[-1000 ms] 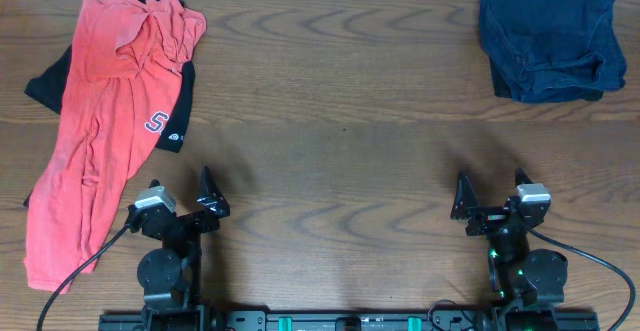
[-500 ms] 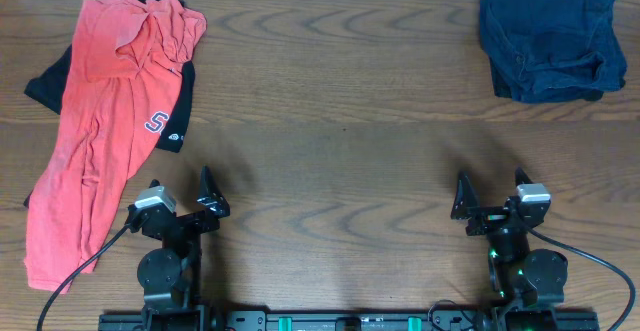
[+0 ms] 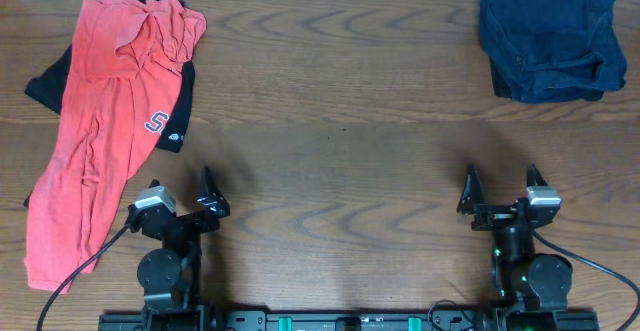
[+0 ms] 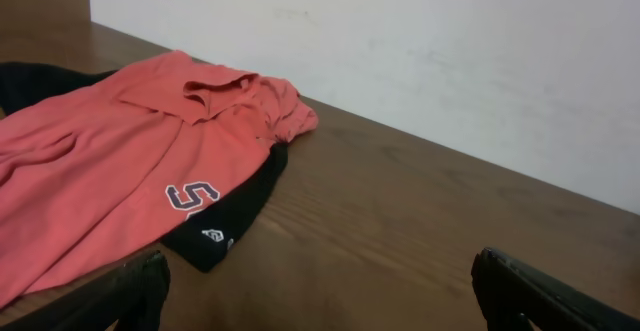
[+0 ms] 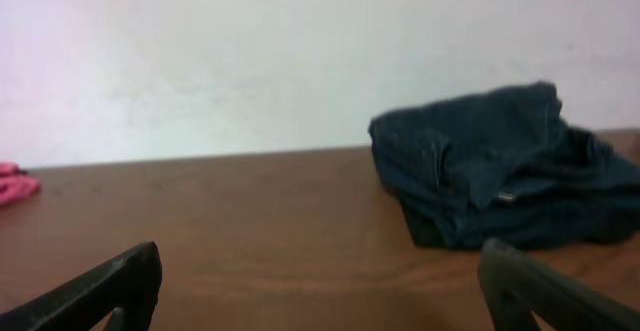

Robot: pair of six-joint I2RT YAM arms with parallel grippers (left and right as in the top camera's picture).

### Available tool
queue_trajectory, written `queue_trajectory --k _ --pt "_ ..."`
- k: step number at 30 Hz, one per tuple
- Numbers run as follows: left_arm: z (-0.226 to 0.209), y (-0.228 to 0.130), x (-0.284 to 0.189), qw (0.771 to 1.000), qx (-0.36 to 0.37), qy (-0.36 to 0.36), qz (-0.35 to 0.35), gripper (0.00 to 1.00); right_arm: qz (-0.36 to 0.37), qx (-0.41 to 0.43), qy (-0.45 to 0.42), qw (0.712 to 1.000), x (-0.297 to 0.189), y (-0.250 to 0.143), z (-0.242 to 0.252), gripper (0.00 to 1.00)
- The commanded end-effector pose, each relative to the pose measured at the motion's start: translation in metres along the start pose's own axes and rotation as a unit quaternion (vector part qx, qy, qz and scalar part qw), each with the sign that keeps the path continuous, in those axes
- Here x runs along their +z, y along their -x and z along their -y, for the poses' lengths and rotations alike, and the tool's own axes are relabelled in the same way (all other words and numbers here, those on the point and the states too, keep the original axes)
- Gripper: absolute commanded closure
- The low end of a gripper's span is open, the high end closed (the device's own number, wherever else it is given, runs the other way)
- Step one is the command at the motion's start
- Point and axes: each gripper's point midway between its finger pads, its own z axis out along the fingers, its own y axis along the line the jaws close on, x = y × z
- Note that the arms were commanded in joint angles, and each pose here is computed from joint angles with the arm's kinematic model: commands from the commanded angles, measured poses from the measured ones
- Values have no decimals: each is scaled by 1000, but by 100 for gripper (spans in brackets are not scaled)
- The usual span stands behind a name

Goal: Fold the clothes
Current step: 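Move the left gripper to the orange shirt and the right gripper forward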

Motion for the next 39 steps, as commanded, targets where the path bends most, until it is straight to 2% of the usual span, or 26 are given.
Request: queue_trajectory --k 1,9,15,20,25,30,36,39 --pt "-5 -15 1 1000 -1 10 -23 2 14 -4 11 1000 0 7 -3 1" --pt "13 -16 -1 998 16 -41 -35 2 34 -5 29 999 -1 17 -10 1" --pt "18 0 -2 998 21 -40 -37 2 42 -6 44 998 -1 28 -16 1" --pt "24 17 -1 996 45 -32 -68 2 23 -8 55 998 5 38 -22 1" --pt "29 31 8 990 52 -14 -131 2 -11 -12 54 998 21 49 -24 1" --pt "35 44 23 979 51 3 -196 2 -61 -26 99 993 49 60 -42 1" --pt "39 50 42 948 50 35 -311 2 -134 -8 176 975 97 76 -72 1" --pt "46 55 52 936 47 34 -347 2 -175 4 193 965 117 76 -79 1"
